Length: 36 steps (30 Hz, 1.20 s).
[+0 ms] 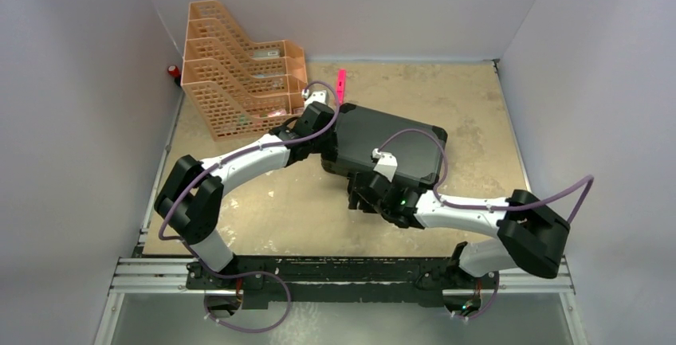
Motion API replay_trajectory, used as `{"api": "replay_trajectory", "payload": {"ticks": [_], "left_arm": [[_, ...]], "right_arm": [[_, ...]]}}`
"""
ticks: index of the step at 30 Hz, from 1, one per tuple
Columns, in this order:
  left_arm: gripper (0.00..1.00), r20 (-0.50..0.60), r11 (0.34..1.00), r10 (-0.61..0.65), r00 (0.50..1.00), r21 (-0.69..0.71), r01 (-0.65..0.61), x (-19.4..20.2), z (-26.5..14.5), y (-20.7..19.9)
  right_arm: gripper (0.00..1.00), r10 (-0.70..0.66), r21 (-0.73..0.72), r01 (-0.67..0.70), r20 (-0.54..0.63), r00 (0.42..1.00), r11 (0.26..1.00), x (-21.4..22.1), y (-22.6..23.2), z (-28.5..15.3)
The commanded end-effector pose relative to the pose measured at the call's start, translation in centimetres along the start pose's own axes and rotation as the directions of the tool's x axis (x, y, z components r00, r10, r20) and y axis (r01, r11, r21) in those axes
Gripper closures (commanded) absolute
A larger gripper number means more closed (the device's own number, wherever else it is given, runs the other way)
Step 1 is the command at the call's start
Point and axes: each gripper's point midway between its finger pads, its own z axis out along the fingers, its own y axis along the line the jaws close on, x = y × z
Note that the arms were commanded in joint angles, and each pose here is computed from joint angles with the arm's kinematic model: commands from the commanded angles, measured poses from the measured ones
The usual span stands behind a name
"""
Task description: Pack up texas hold em set
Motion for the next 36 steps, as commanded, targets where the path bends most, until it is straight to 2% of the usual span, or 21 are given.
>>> {"api": "replay_trajectory", "payload": {"ticks": [1,10,18,27,36], "left_arm": [[0.57,-0.156,0.986,0.081,0.984,-0.132,-0.102,5.0,1.2,4.3],[0.57,-0.173,0.985,0.085,0.981,-0.134,-0.109,5.6,1.7,4.4],[0.57,-0.175,0.985,0.083,0.981,-0.134,-0.107,5.7,1.8,4.4],[0.56,-0.171,0.985,0.081,0.982,-0.133,-0.105,5.7,1.7,4.4],[0.58,-0.181,0.987,0.078,0.980,-0.126,-0.101,6.0,1.9,4.3]], "right_arm": [[0.32,0.036,-0.017,-0.034,0.136,0.990,0.999,-4.9,0.9,-1.4],[0.32,0.044,0.030,-0.051,0.198,0.979,0.998,-8.0,-1.7,-0.9],[0.33,0.053,-0.001,-0.054,0.226,0.973,0.999,-9.7,-1.0,-0.8],[0.31,-0.019,-0.193,0.031,0.065,0.998,0.981,-5.2,0.5,-2.5],[0.30,-0.027,-0.236,0.011,-0.063,0.998,0.972,-1.0,0.3,-2.3]]}}
